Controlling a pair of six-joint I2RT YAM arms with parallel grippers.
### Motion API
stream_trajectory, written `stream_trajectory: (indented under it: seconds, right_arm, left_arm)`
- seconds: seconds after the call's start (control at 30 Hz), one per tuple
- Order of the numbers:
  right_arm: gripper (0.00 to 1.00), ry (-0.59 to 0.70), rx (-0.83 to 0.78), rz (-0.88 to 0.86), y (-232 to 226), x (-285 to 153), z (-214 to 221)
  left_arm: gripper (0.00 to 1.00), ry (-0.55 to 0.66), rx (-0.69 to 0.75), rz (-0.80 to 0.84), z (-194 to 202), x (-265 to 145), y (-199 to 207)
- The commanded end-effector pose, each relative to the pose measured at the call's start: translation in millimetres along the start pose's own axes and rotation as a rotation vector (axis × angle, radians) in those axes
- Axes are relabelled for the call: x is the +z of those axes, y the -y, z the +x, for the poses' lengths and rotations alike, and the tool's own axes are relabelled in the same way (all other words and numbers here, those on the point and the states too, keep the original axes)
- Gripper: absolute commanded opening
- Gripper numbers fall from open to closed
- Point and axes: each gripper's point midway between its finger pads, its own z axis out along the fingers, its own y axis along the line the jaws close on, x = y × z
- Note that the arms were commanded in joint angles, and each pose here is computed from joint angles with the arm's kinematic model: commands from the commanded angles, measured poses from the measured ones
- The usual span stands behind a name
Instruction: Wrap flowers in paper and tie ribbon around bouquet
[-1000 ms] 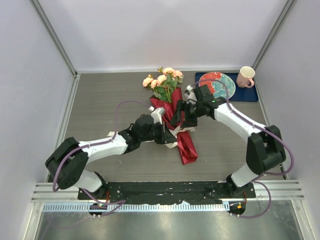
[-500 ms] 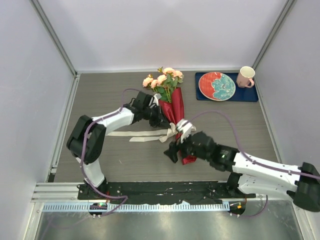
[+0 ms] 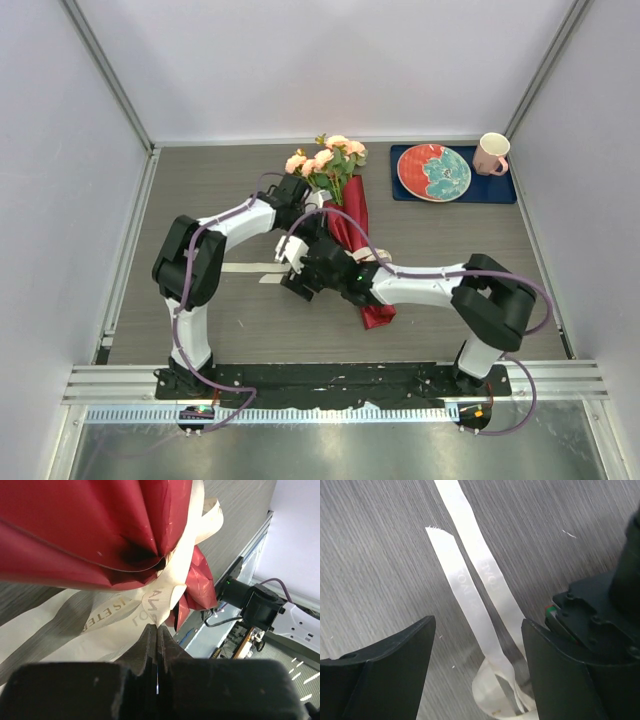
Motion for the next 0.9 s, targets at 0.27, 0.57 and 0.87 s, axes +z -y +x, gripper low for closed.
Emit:
stream_trajectory:
  seconds: [0.27,0.57,0.87]
  right_arm:
    - [0.74,-0.017,-0.050,-0.054,5.6,41.3,2.6]
    - [0.63,-0.075,-0.047,-0.072,6.3,54.8,30.2]
    - [0.26,-0.164,-0.095,0.023,21.6,62.0,52.7]
  left_arm:
    - [0.00,-0.055,-0.019,0.042,4.2,-12.2,-14.8]
    - [0.00,-0.067,-0.050,-0.004,5.0,-7.3,-33.6]
    - [0.00,-0.054,-0.045,0.010,2.7,-9.7,-30.7]
